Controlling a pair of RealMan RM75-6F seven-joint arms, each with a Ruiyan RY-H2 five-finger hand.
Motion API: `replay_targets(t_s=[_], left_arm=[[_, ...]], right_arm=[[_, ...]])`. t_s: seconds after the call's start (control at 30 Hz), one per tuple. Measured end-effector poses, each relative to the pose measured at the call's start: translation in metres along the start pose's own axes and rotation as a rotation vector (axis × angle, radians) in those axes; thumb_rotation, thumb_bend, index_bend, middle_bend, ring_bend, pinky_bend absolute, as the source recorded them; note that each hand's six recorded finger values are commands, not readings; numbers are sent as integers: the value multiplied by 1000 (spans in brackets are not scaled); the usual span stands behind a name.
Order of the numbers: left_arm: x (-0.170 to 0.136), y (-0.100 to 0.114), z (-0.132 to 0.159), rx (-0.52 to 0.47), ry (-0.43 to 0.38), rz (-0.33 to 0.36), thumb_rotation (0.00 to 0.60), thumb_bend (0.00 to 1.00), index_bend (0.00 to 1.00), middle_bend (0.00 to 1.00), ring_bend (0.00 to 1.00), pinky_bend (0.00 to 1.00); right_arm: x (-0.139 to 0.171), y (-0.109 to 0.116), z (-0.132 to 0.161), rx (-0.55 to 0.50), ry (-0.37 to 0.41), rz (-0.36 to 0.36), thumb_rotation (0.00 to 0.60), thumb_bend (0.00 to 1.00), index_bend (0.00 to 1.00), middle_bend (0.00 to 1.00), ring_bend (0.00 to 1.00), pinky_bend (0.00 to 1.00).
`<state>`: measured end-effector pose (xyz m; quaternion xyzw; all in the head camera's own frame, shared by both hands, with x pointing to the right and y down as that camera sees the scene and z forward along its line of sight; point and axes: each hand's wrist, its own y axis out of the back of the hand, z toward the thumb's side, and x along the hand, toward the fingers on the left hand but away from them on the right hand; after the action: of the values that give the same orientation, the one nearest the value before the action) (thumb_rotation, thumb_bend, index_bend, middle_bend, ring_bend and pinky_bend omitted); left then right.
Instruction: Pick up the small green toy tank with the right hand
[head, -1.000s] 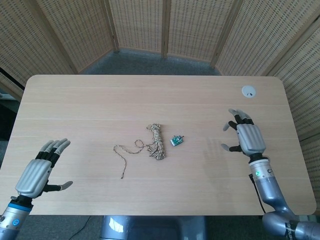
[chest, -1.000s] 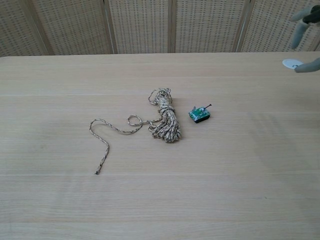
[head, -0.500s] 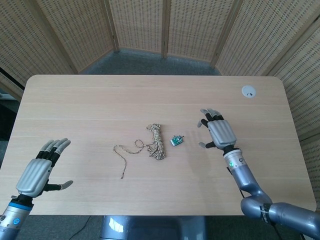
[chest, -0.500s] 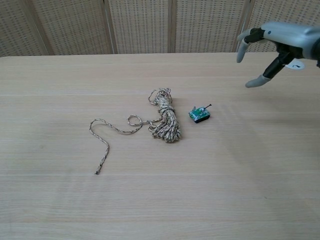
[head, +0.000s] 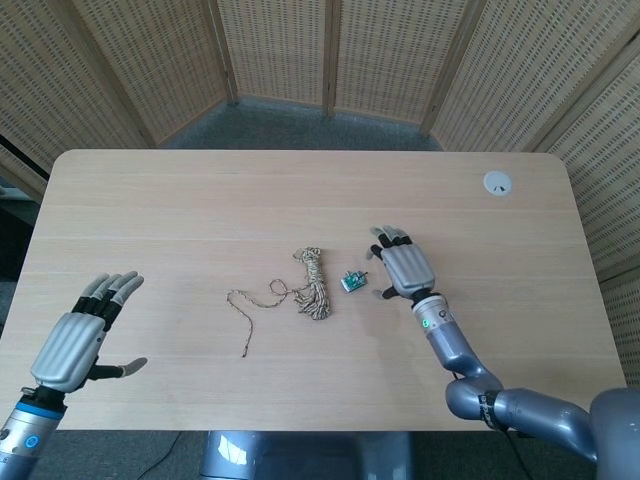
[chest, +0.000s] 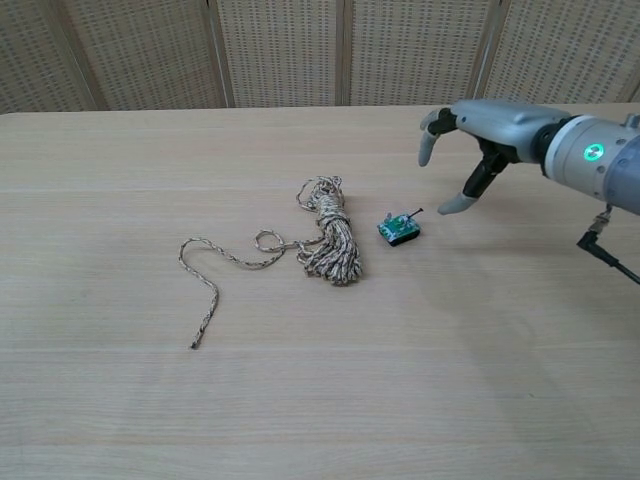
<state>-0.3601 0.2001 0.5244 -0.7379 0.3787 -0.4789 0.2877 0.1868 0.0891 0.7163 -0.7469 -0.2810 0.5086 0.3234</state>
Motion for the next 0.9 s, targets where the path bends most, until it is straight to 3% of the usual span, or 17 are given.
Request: replay_targets(t_s=[0.57,0.9], left_arm=[[0,2,0,7,5,1,600,135,0,0,0,0],[-1,4,-3,8,17,6,600,135,0,0,0,0]], right_arm=[[-40,-38,19,20,5,124,600,147,304,0,0,0],[-49,-49,9,34,-24,161,600,148,334,0,0,0]])
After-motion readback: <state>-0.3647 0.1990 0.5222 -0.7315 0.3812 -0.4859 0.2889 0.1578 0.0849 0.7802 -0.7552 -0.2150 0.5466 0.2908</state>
